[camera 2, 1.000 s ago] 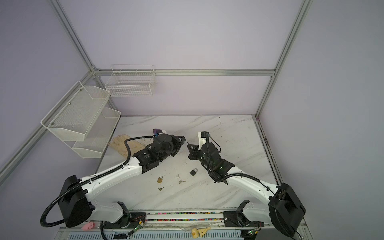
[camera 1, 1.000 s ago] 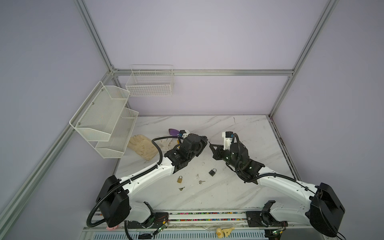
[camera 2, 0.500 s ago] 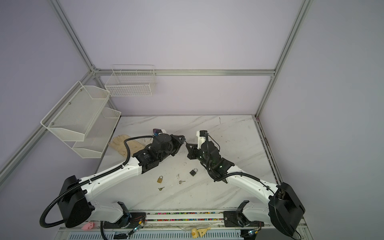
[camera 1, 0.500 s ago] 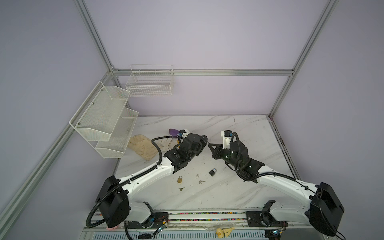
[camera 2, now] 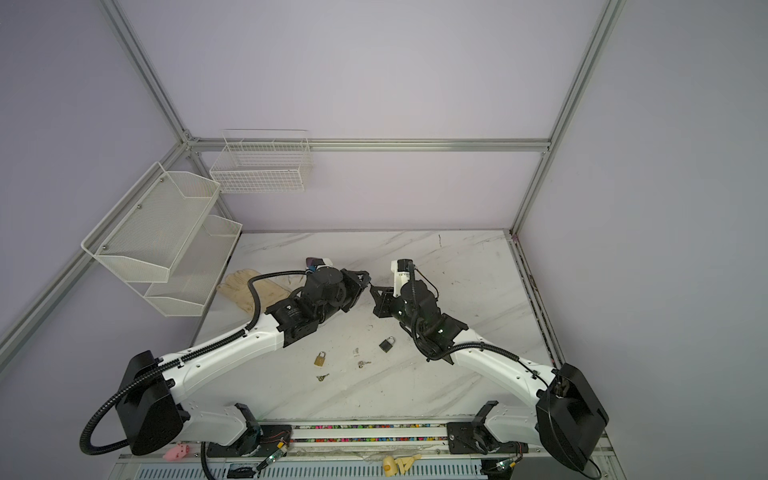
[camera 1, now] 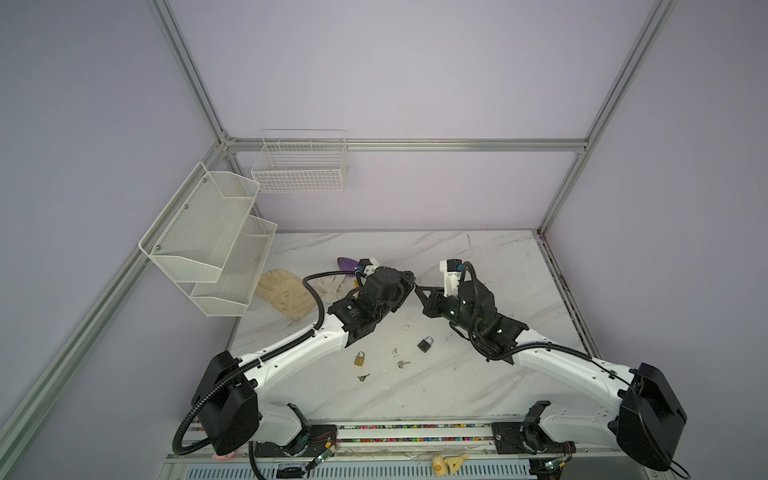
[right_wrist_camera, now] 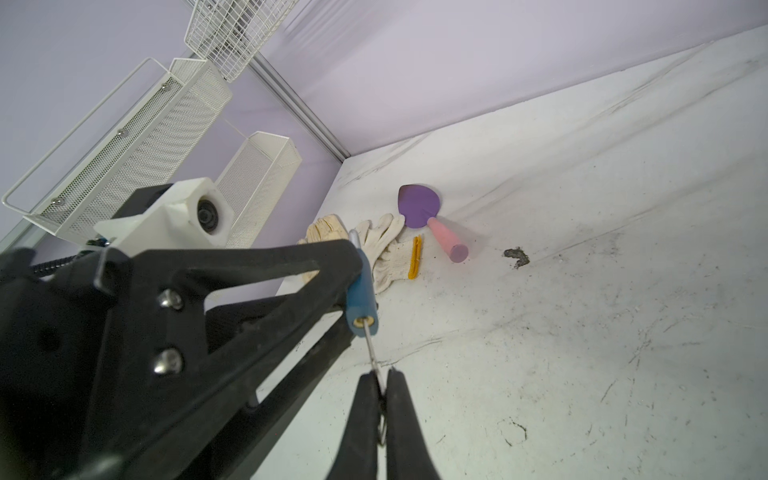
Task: Unlock with the key
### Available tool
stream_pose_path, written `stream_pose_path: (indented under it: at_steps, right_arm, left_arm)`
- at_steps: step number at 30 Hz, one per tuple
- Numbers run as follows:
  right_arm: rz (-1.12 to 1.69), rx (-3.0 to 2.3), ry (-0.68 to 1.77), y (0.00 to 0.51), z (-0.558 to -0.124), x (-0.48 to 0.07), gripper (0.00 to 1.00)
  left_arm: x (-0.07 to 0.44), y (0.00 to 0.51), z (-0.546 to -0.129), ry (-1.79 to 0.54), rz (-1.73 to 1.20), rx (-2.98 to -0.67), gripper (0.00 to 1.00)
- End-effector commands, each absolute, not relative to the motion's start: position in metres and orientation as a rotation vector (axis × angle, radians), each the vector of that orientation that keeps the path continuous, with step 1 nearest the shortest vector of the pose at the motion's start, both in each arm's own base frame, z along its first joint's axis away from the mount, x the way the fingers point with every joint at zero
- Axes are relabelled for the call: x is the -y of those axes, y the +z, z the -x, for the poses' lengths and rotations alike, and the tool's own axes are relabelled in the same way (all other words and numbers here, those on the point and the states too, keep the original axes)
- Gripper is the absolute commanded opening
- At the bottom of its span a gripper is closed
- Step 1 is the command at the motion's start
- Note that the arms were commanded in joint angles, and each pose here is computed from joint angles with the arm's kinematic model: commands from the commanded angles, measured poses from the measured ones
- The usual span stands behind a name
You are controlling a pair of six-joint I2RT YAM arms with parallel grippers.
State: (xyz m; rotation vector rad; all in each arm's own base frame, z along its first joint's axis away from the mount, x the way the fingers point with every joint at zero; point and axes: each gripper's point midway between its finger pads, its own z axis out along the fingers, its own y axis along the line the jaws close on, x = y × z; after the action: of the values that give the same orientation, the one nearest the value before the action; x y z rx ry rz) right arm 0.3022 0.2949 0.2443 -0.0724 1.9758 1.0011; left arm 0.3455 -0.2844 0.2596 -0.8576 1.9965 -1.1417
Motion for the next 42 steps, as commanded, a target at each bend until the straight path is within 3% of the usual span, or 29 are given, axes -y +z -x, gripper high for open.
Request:
stream_pose_path:
  at_steps: [1, 20, 27, 34, 42]
  right_arm:
    - [0.063, -1.972, 0.995, 0.248, -0.307, -0.295, 0.0]
    - [0.064, -2.084, 1.075, 0.255, -0.308, -0.312, 0.0]
    - [0.066, -2.032, 1.192, 0.282, -0.302, -0.321, 0.0]
    - [0.024, -1.984, 0.985, 0.28, -0.319, -0.3, 0.0]
    - [0.174, -1.876, 0.892, 0.291, -0.308, -0.304, 0.0]
  left_arm:
    - [0.286, 0.279, -0.348, -1.177, 0.823, -1.953, 0.0]
    - [0.281, 0.287, -0.352, -1.01, 0.678, -1.998, 0.0]
    - [0.278, 0.286, -0.35, -0.952, 0.649, -2.009, 0.0]
    - [0.282, 0.274, -0.342, -1.018, 0.73, -2.058, 0.0]
    - [0.284, 0.274, -0.333, -1.163, 0.826, -2.064, 0.0]
